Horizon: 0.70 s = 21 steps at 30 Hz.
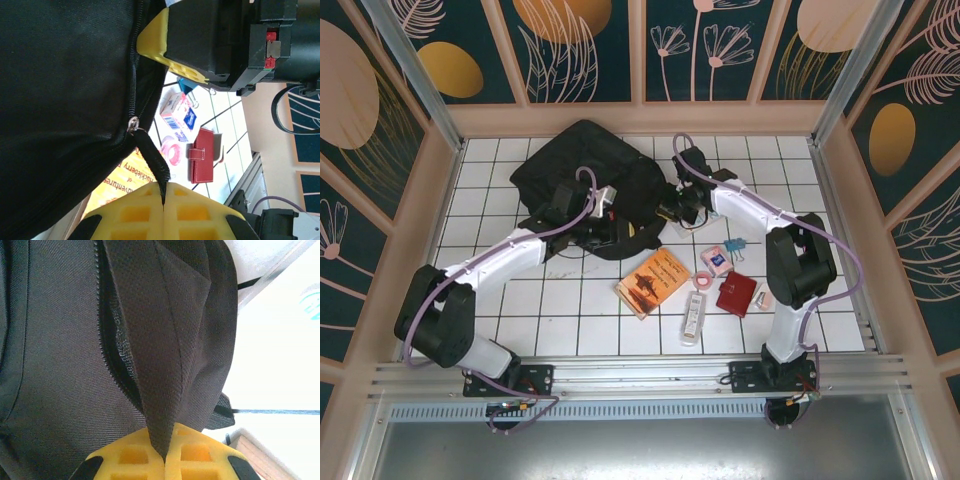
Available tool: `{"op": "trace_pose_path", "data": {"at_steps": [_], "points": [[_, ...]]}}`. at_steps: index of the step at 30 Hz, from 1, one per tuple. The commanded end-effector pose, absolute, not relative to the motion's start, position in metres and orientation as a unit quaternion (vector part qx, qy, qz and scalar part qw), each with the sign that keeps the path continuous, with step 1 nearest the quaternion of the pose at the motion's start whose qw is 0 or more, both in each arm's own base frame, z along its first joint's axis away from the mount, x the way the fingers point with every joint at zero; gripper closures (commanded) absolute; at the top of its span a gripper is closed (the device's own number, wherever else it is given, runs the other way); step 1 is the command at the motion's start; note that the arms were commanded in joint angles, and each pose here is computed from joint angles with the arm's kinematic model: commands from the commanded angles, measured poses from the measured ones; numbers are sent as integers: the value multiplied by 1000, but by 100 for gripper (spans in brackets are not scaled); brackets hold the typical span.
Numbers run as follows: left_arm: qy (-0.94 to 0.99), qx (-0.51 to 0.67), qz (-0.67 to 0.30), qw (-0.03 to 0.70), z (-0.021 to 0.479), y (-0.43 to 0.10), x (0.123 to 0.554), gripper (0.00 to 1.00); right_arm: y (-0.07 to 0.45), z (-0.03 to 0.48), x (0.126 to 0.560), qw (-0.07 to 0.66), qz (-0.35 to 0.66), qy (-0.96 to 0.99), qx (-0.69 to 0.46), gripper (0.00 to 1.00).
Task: Pack the student bag
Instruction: Unzip the student bag at the middle-left of the table.
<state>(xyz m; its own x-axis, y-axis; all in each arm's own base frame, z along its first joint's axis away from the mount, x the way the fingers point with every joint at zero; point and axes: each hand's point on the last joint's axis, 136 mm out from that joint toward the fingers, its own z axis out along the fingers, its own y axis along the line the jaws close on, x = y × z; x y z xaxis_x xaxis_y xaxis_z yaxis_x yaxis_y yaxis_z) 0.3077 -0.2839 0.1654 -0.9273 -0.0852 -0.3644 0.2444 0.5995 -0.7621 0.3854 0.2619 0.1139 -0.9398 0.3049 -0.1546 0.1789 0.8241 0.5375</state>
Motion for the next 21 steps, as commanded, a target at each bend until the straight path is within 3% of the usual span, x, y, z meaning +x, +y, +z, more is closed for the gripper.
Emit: {"op": "trace_pose_path", "data": {"at_steps": [1,8,21], "points": [[863,55,-453,216,193,-275,309,100,238,104,395,136,215,959,124,100],[876,18,-438,200,168,-246,303,100,225,99,398,137,214,959,129,100],[881,-37,-408,235,169,-198,313,100,196,104,417,167,180,960,137,100]]}}
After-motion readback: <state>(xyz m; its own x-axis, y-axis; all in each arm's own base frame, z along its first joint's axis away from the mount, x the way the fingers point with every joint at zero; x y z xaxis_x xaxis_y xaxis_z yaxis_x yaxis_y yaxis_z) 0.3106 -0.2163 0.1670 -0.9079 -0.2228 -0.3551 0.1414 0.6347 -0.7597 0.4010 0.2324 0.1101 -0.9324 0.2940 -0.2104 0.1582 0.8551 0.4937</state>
